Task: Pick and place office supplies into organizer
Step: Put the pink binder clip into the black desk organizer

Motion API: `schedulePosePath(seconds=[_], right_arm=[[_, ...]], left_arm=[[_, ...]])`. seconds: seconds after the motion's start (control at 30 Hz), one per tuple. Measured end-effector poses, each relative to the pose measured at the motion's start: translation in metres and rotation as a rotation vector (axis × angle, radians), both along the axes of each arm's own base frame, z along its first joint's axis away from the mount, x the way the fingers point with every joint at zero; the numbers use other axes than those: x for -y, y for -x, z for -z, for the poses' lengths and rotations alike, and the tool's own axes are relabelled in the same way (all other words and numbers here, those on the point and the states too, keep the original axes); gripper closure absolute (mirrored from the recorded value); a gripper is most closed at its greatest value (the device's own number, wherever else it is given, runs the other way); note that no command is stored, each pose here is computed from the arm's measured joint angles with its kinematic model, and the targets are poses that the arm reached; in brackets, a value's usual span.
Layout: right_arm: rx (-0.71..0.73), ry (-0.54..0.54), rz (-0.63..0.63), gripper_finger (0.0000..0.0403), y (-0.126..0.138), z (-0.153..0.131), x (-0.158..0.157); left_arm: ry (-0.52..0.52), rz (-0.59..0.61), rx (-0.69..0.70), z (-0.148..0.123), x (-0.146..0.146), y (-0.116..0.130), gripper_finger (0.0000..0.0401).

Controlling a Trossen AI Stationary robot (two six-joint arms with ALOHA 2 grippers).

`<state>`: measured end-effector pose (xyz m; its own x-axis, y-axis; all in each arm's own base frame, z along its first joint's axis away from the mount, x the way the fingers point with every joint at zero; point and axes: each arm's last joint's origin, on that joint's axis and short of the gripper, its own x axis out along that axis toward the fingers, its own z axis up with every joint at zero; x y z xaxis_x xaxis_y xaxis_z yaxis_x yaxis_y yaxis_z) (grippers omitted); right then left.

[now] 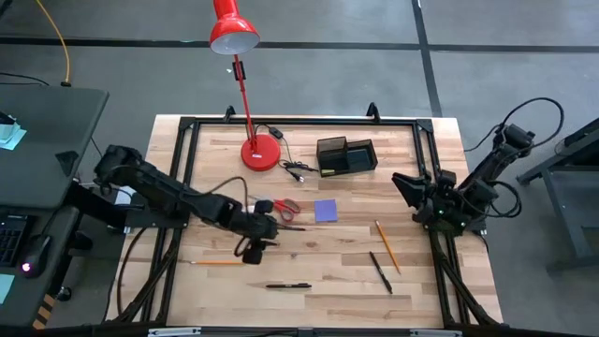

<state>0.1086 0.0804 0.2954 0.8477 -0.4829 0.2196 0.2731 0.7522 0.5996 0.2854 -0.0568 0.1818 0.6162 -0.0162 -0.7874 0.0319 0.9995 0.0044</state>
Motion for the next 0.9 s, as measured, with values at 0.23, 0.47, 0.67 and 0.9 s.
schedulePosePath(seconds=[0.23, 0.47, 0.67, 0.9], right_arm=[[-0.002, 0.003, -0.021, 0.0320, 0.006, -0.003, 0.001], [-0.018, 0.022, -0.018, 0.0320, 0.005, -0.002, 0.000], [-0.023, 0.028, -0.017, 0.0320, 0.005, -0.001, 0.000], [-0.048, 0.021, 0.009, 0.0320, 0.005, -0.001, 0.001]], left_arm=[[0.048, -0.110, -0.065, 0.018, 0.003, -0.005, 0.0251], [0.042, -0.099, -0.055, 0.018, 0.004, -0.007, 0.0251], [0.031, -0.039, -0.063, 0.020, 0.007, -0.007, 0.0251], [0.031, -0.013, -0.108, 0.032, 0.008, -0.009, 0.0251]])
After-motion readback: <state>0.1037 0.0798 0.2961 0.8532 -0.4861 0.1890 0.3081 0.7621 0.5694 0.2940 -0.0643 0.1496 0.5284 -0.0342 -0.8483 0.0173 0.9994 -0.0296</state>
